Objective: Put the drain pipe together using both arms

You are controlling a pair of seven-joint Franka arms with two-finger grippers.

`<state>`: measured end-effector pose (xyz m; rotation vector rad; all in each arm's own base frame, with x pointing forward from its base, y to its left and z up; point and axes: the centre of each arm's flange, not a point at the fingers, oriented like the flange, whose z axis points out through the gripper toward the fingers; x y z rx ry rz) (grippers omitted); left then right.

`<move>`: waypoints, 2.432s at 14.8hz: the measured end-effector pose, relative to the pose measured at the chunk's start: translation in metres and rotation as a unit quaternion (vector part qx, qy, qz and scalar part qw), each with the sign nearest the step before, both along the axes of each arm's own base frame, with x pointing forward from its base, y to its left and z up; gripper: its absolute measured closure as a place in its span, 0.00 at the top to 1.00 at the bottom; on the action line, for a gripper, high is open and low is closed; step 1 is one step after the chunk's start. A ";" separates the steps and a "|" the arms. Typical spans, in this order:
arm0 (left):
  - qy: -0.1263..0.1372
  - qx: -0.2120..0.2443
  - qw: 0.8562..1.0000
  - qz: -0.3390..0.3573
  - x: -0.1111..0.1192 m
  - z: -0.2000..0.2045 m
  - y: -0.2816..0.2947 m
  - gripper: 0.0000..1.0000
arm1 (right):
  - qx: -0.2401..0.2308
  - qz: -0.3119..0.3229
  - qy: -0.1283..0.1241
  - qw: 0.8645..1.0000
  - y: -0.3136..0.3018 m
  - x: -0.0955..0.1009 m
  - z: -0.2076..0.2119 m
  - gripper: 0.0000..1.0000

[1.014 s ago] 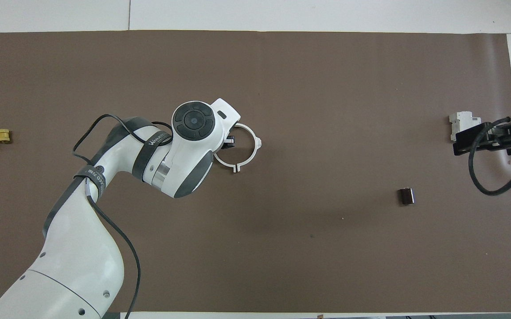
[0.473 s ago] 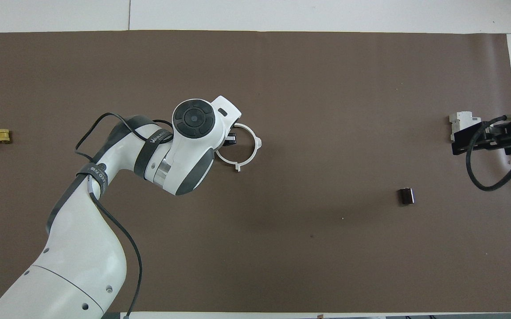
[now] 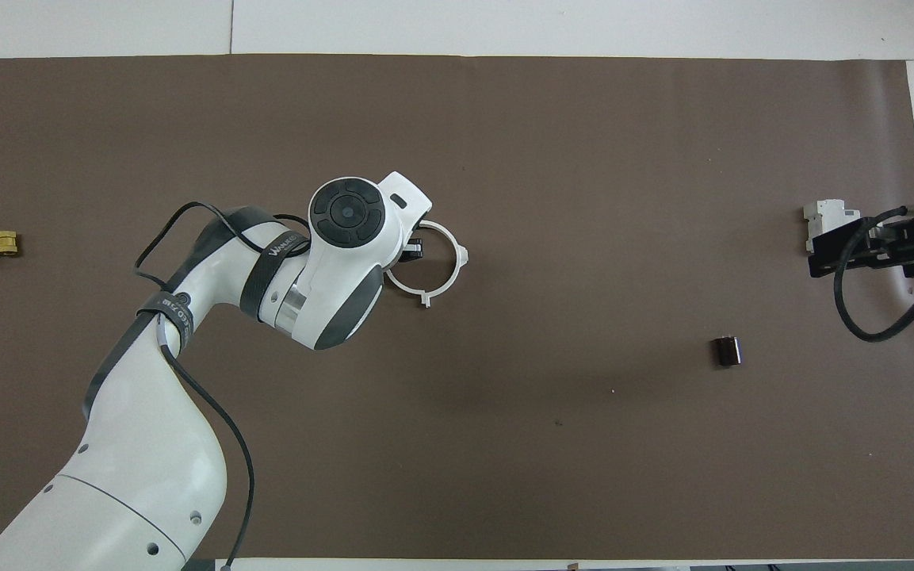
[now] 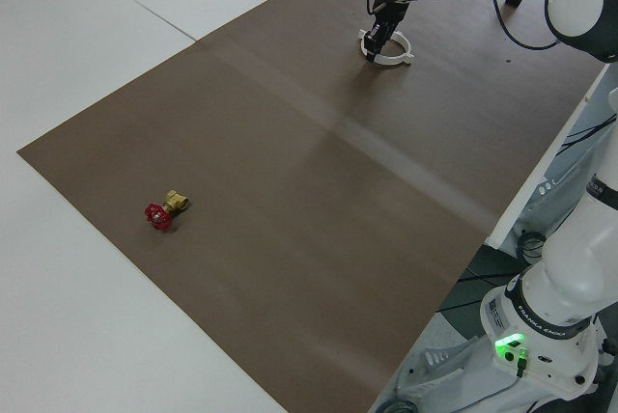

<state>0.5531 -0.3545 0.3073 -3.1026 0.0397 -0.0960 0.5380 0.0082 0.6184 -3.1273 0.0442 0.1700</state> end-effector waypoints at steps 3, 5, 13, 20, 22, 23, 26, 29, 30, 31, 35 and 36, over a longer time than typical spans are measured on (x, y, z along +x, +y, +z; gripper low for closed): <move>0.002 0.001 1.000 -0.001 -0.002 0.000 -0.001 0.20 | 0.000 -0.003 0.000 1.000 -0.004 0.000 0.000 1.00; 0.004 0.003 1.000 -0.003 -0.003 -0.001 -0.003 0.20 | 0.000 -0.007 0.000 1.000 -0.007 0.000 0.000 1.00; 0.005 0.003 1.000 -0.005 -0.004 -0.001 -0.005 0.37 | 0.000 -0.007 0.000 1.000 -0.008 0.000 0.000 1.00; -0.010 -0.005 1.000 0.004 0.004 0.019 0.001 1.00 | 0.000 -0.007 0.000 1.000 -0.008 0.000 0.000 1.00; -0.021 -0.012 1.000 0.019 0.012 0.040 0.019 1.00 | 0.000 -0.007 0.000 1.000 -0.008 0.000 0.000 1.00; -0.027 -0.015 0.999 0.030 0.016 0.052 0.034 1.00 | 0.000 -0.007 0.000 1.000 -0.008 0.000 0.000 1.00; -0.038 -0.017 0.997 0.065 0.030 0.088 0.095 1.00 | 0.000 -0.007 0.000 1.000 -0.007 0.000 0.000 1.00; -0.037 -0.011 0.996 0.077 0.040 0.113 0.153 1.00 | 0.000 -0.007 0.000 1.000 -0.007 0.000 0.000 1.00; -0.031 -0.006 0.997 0.077 0.042 0.120 0.172 1.00 | 0.000 -0.007 0.000 1.000 -0.007 0.000 0.000 1.00; -0.027 -0.002 0.997 0.073 0.044 0.127 0.192 1.00 | 0.000 -0.007 0.000 1.000 -0.007 0.000 0.000 1.00; -0.030 0.006 0.998 0.054 0.048 0.160 0.271 1.00 | 0.000 -0.007 0.000 1.000 -0.007 0.000 0.000 1.00; -0.034 0.006 0.998 0.053 0.047 0.169 0.289 1.00 | 0.000 -0.007 0.000 1.000 -0.007 0.000 0.000 1.00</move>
